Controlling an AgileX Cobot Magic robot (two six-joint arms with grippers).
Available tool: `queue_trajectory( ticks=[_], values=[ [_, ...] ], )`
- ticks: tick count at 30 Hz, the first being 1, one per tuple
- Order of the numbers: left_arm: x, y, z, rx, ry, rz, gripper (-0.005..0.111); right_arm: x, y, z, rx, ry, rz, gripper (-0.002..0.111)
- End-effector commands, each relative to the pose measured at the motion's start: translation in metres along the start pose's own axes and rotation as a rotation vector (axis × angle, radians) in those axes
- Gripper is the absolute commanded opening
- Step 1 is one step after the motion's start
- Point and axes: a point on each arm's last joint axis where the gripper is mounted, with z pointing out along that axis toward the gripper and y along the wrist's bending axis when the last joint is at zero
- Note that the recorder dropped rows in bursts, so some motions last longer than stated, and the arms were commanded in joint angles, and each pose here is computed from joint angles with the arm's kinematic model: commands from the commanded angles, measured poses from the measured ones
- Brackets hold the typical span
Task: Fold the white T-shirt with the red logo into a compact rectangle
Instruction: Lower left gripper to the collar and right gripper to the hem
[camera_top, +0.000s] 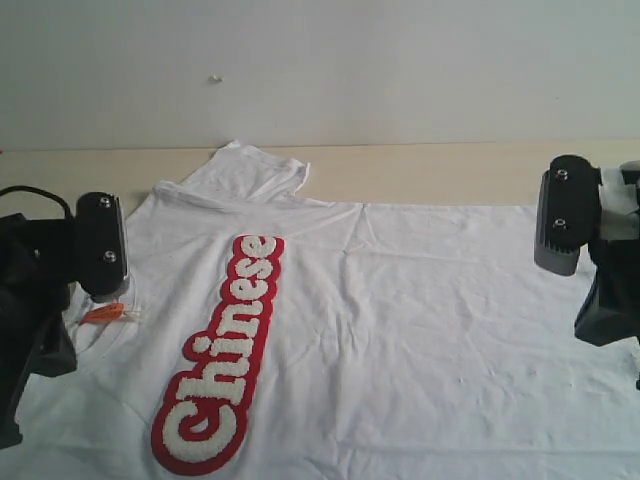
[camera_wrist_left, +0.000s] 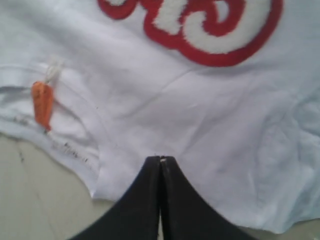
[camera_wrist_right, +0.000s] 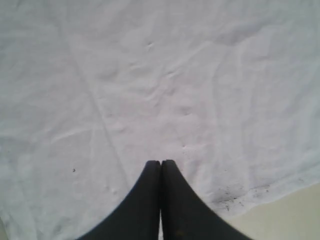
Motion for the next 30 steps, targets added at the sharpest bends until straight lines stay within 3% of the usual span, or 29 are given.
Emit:
queue_trajectory(
  ticks=[1, 5, 7, 13, 17, 20, 30],
  values=[
    [-0.006, -0.003, 0.007, 0.082, -0.027, 0.056, 0.000, -0.002, -0.005, 0.014, -0.048, 0.030, -0.027, 0.000],
    [-0.008, -0.002, 0.013, 0.085, -0.024, 0.055, 0.002, -0.003, -0.007, 0.016, -0.030, 0.023, 0.008, 0.007],
    [-0.009, -0.001, 0.013, 0.082, -0.031, 0.052, 0.012, -0.003, -0.007, 0.016, -0.030, 0.023, 0.023, 0.017],
    [-0.010, -0.003, 0.013, 0.097, -0.040, 0.031, 0.068, -0.004, -0.006, 0.014, -0.031, 0.010, 0.083, 0.070],
    [-0.013, -0.005, 0.013, 0.129, -0.066, -0.057, 0.097, -0.003, -0.005, 0.014, -0.039, 0.022, 0.055, 0.097],
    [-0.015, -0.006, 0.013, 0.136, -0.088, -0.062, 0.105, -0.003, -0.007, 0.014, -0.026, 0.028, 0.032, 0.103],
    [-0.019, -0.002, 0.013, 0.091, -0.141, -0.082, 0.105, -0.005, -0.012, 0.014, 0.033, 0.004, 0.020, 0.103]
  ],
)
